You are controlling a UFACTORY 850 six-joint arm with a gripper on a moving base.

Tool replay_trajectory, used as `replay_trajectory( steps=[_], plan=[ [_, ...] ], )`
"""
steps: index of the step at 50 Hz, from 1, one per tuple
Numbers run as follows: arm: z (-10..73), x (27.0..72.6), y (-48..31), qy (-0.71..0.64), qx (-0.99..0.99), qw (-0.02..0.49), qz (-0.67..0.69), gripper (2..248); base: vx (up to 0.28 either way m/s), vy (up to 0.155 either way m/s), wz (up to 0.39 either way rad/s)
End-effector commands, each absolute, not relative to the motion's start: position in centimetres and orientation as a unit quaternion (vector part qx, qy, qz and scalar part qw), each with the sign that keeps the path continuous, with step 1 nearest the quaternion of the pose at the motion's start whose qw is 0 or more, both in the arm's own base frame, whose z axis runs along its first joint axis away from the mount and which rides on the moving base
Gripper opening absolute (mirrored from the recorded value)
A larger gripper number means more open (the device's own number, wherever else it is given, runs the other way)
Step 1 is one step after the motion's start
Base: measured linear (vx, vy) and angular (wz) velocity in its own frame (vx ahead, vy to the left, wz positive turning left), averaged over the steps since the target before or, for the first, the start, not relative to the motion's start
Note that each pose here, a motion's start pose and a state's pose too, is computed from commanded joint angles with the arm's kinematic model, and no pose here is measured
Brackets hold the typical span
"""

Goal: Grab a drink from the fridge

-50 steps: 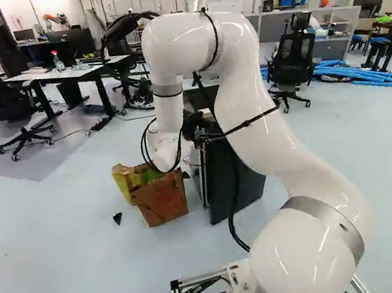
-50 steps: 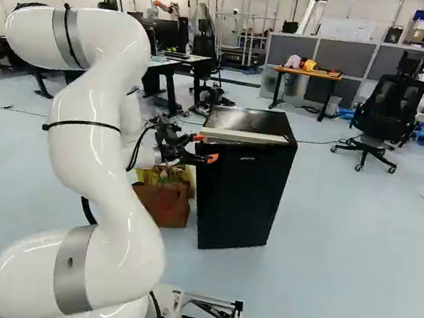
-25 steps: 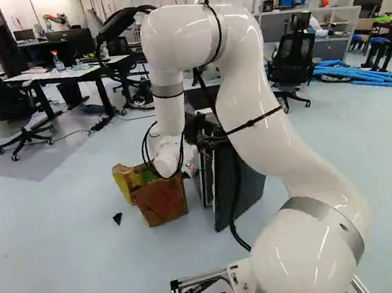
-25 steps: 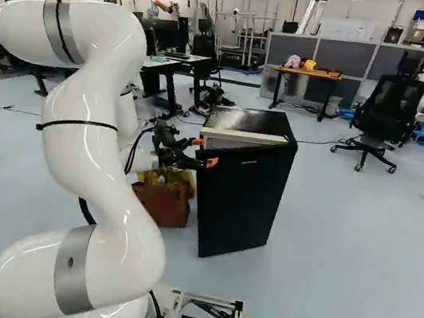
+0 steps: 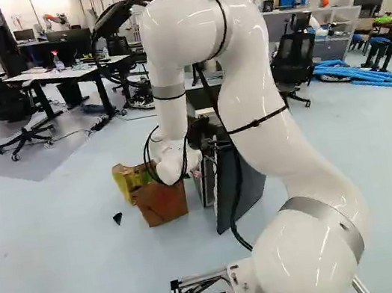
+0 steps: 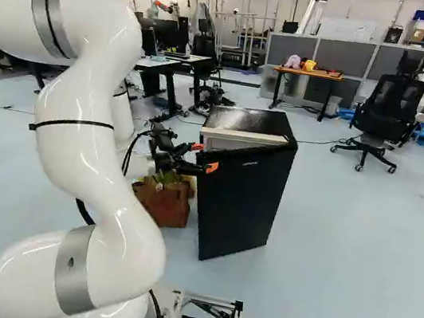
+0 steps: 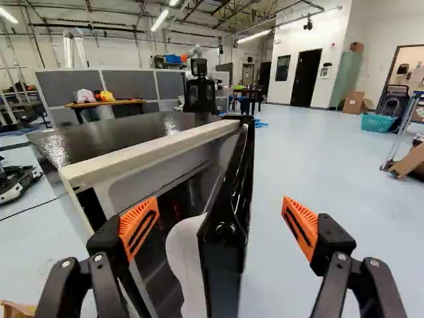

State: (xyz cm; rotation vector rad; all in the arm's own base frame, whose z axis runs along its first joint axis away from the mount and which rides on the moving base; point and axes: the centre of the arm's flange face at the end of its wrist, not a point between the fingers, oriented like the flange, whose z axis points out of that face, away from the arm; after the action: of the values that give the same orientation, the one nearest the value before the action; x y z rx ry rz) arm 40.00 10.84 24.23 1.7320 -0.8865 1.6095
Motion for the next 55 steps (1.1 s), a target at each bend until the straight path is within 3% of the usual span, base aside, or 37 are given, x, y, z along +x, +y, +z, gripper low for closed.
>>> replay_trajectory(
  steps=[55],
  plan=[
    [24.7, 30.9, 6.9, -0.327, 0.647, 0.387, 0.571, 247, 0.000, 0.000, 0.000]
  ],
)
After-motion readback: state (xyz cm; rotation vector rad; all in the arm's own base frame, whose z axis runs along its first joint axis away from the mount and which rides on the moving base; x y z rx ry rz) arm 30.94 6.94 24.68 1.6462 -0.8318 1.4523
